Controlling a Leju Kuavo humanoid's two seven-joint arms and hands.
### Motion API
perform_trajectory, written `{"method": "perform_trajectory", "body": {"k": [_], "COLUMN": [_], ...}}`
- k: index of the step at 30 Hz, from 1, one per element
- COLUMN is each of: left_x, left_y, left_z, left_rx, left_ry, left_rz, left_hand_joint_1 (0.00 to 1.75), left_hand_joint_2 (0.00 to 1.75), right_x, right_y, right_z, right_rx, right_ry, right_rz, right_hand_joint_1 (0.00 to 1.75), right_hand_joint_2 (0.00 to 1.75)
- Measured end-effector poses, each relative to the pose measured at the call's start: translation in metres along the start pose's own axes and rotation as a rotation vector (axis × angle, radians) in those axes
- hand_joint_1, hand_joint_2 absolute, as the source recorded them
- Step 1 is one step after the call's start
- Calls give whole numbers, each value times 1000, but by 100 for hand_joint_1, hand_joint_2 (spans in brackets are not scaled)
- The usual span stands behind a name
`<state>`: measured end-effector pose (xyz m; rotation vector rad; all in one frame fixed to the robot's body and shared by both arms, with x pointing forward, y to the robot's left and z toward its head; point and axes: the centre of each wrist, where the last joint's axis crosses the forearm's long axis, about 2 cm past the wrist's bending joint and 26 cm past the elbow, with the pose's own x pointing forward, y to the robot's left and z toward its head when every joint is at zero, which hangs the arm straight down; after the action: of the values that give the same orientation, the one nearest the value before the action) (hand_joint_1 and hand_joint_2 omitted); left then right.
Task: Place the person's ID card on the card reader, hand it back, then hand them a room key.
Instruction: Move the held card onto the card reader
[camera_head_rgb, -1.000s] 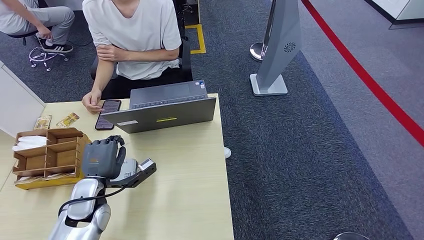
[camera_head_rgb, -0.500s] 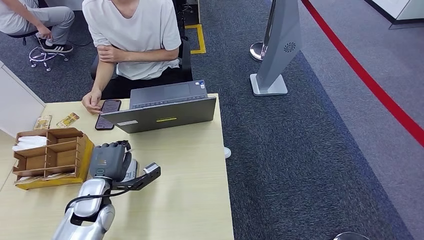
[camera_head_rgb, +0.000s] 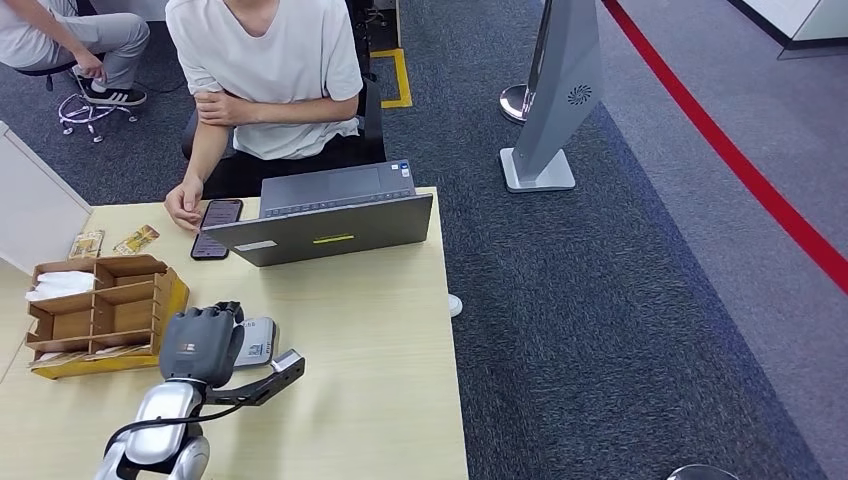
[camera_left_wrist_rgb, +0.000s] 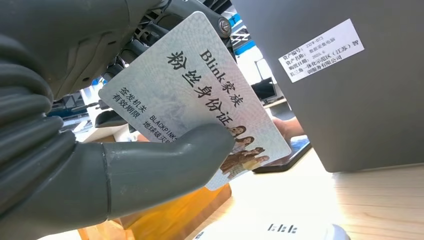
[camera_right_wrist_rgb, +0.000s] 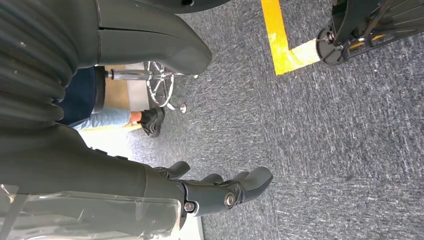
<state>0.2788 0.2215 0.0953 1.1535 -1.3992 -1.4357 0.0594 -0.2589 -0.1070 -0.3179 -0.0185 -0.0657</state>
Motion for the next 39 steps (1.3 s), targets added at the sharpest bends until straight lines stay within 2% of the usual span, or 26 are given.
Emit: {"method": "perform_trajectory", "body": {"k": [22, 39], "left_x": [-4, -5], "left_y": [-1, -21], "left_z": [3, -17], "left_rx": [-18, -184], "left_ry": [12, 30], "left_rz": [-26, -49], "left_hand_joint_1": [175, 175], "left_hand_joint_2": [175, 175], "right_x": [0, 1], "right_y": [-1, -2], "right_z": [0, -1], "right_rx": [5, 6], "right_ry": [2, 10], "right_rz": [1, 12], "right_hand_joint_1": [0, 0], "right_hand_joint_2": [175, 175]}}
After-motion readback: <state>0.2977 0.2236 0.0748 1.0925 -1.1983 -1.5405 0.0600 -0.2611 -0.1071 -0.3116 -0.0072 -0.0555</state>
